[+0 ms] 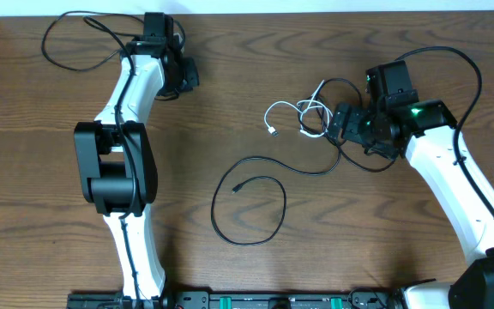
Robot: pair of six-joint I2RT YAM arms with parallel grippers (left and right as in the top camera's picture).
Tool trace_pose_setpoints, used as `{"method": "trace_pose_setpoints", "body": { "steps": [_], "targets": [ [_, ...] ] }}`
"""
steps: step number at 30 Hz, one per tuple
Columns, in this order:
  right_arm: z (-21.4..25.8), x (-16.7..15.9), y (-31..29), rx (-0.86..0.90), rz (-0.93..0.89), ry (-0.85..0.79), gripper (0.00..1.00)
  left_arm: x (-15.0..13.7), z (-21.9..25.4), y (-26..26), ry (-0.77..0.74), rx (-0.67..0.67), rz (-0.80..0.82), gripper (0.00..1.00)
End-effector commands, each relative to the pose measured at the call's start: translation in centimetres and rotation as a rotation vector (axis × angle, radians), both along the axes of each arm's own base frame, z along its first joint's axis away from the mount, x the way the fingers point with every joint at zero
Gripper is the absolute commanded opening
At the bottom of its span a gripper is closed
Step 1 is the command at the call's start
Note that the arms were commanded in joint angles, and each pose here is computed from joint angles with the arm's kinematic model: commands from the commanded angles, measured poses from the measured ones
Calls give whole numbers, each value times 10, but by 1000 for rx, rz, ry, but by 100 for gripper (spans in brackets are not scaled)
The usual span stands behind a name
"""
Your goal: Untangle cables
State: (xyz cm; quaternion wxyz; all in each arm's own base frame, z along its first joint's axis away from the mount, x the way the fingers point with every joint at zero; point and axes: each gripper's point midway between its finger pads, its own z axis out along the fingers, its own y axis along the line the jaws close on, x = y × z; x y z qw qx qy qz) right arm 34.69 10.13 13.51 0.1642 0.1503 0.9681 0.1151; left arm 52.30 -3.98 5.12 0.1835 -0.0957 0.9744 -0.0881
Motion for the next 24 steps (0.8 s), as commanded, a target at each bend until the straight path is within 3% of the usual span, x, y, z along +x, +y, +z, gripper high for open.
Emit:
{"method": "trace_pose_setpoints", "body": {
  "steps": [1,13,24],
  "targets": [
    [-4,-3,2,-1,6,16,99,9,-2,15,-29,49,45,8],
    [-3,-1,2,0,6,10,99,27,-15,-5,-82,6,7,8],
    [-4,-3,2,-1,6,17,99,42,-30,13,-127,98,32,8]
  ]
}}
